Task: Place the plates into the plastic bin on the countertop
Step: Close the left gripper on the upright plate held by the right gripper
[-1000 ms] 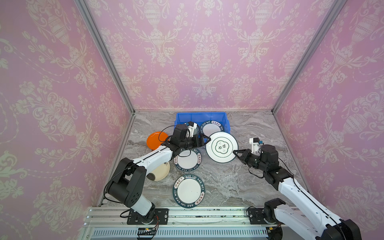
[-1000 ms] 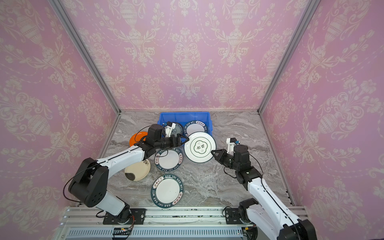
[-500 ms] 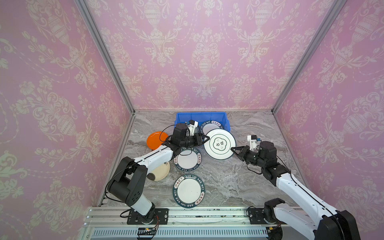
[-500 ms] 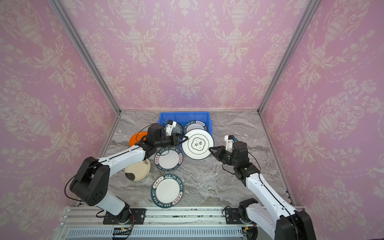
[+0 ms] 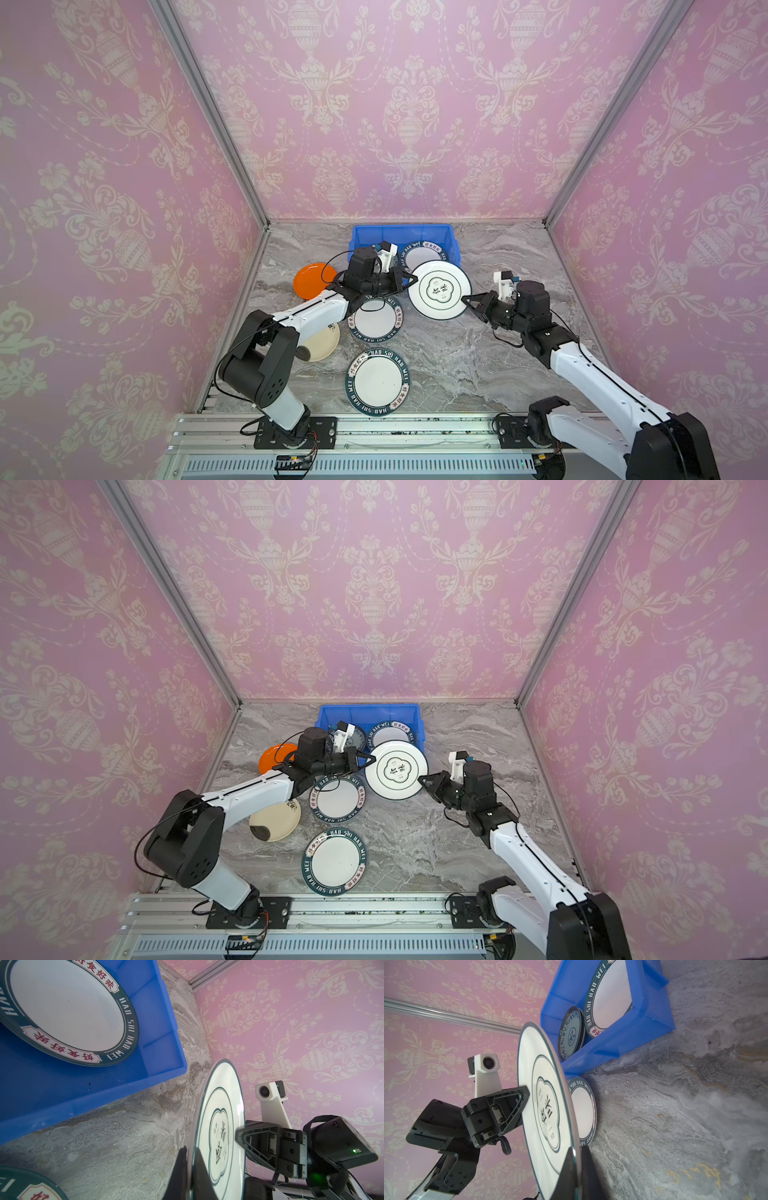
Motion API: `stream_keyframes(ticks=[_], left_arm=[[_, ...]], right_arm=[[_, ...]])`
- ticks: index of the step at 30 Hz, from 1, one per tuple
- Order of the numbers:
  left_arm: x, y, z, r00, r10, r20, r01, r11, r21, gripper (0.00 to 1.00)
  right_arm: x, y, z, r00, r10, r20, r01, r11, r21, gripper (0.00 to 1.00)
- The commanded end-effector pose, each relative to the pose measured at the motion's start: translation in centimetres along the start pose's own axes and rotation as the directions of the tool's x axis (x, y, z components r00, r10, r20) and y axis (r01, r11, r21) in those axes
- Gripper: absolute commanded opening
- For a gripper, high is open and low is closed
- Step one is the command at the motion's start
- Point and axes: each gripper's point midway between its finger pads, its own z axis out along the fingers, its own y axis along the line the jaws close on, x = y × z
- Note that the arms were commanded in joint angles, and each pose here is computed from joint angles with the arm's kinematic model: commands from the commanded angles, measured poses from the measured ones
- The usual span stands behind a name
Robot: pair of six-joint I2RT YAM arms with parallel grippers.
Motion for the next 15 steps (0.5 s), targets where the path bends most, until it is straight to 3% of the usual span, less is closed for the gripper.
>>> stream_keyframes(ticks=[1, 11, 15], left_arm=[[-0.4, 0.3, 0.5, 1.0, -0.008, -0.007, 0.008, 1.0, -0.022, 0.0], [-2.6, 1.3, 1.8, 0.999, -0.022, 0.025, 0.024, 0.996, -0.089, 0.0], [-4.2, 1.4, 2.2, 0.998, -0.032, 0.059, 0.037, 0.996, -0.079, 0.0]], right_arm=[[-1.9, 2.7, -0.3, 0.995, -0.086, 0.053, 0.089, 0.995, -0.053, 0.0], [-3.4, 1.4, 1.1, 0.995, -0.1, 0.024, 0.099, 0.994, 0.037, 0.01], [-4.3, 0.8, 1.9, 0.993, -0.114, 0.005, 0.113, 0.989, 0.1, 0.29]])
